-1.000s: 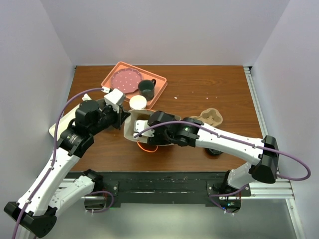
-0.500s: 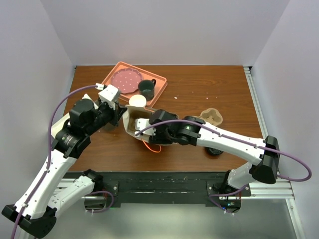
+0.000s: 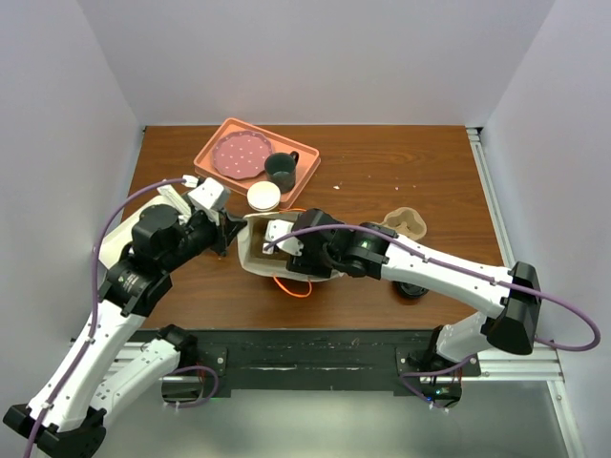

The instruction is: Pack the takeout coffee

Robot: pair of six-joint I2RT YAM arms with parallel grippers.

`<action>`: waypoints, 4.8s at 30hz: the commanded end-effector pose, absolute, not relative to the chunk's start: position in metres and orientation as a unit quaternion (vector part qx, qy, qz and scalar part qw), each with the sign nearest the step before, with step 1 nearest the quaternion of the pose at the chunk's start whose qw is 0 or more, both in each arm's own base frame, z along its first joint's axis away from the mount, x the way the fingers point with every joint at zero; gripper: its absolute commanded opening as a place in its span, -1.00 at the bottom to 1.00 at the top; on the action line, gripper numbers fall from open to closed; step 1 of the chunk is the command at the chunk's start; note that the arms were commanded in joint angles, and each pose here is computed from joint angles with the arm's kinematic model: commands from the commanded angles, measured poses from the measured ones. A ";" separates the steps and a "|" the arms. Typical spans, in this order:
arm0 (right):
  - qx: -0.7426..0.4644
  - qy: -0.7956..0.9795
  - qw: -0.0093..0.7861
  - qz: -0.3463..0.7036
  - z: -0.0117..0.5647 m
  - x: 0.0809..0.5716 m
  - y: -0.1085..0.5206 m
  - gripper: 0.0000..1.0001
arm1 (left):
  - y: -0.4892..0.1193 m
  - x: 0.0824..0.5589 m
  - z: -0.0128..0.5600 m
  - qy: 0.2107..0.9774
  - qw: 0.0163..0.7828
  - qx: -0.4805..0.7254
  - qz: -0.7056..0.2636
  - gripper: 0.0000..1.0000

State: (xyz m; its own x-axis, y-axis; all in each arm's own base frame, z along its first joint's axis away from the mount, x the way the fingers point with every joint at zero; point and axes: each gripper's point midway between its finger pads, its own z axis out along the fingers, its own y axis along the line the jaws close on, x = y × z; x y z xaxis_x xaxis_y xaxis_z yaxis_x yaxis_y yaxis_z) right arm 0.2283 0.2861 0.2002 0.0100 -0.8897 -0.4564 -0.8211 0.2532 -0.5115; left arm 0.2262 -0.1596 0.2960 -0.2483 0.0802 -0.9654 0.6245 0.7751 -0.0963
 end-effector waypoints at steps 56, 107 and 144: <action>-0.604 0.691 0.383 -0.105 0.196 0.250 0.282 -0.67 | -0.175 0.201 0.273 0.720 0.566 0.287 -0.282 -1.00; -0.634 0.646 0.397 -0.153 0.167 0.263 0.279 -0.76 | -0.175 0.196 0.274 0.721 0.559 0.292 -0.287 -1.00; -0.727 0.582 0.342 -0.126 0.151 0.255 0.294 -0.75 | -0.178 0.186 0.280 0.708 0.561 0.301 -0.305 -1.00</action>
